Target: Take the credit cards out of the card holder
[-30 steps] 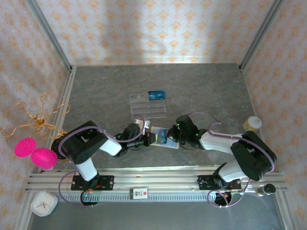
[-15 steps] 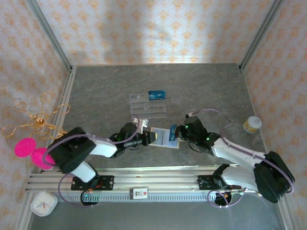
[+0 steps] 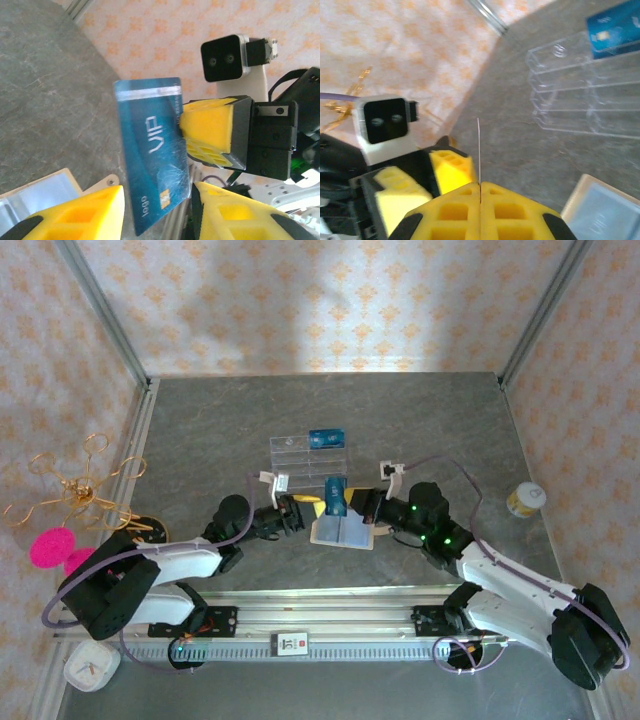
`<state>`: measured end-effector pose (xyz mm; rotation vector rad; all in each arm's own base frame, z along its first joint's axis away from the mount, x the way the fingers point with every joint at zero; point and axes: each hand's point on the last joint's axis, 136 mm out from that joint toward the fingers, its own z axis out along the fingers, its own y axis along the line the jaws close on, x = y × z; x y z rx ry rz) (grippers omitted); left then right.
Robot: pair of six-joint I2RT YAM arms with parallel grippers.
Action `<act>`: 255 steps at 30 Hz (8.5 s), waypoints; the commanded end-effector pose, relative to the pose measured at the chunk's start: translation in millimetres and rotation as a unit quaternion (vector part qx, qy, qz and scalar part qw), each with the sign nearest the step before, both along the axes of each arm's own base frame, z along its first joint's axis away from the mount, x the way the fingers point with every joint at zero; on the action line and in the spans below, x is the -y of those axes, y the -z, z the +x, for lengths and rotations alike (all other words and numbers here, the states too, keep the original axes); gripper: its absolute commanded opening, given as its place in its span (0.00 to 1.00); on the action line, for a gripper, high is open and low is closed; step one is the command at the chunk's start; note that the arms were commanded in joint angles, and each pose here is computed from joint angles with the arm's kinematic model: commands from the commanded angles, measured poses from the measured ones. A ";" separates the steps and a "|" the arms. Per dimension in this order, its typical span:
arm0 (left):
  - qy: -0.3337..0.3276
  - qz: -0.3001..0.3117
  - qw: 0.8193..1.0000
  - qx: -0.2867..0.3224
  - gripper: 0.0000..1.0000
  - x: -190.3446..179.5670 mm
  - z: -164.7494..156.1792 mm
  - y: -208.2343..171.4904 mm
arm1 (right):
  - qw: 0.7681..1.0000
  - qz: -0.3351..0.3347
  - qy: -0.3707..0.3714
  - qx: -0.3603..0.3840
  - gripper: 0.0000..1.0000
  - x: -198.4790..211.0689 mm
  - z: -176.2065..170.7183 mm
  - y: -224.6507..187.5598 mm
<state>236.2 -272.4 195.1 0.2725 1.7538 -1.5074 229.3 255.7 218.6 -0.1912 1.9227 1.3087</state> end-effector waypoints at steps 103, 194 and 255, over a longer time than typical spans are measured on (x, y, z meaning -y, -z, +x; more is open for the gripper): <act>0.230 0.632 0.691 0.265 0.00 -24.3 214.1 -10.1 | 0.974 -0.083 0.185 -0.098 0.20 97.5 70.2 65.1; -0.252 0.084 0.943 0.200 0.99 -70.1 111.9 -193.1 | 0.888 -0.454 0.056 -0.035 0.46 -34.0 31.8 164.6; -0.042 0.256 0.955 -0.144 0.21 74.2 16.0 120.5 | 0.966 -0.163 0.190 -0.058 0.29 43.8 -16.4 89.1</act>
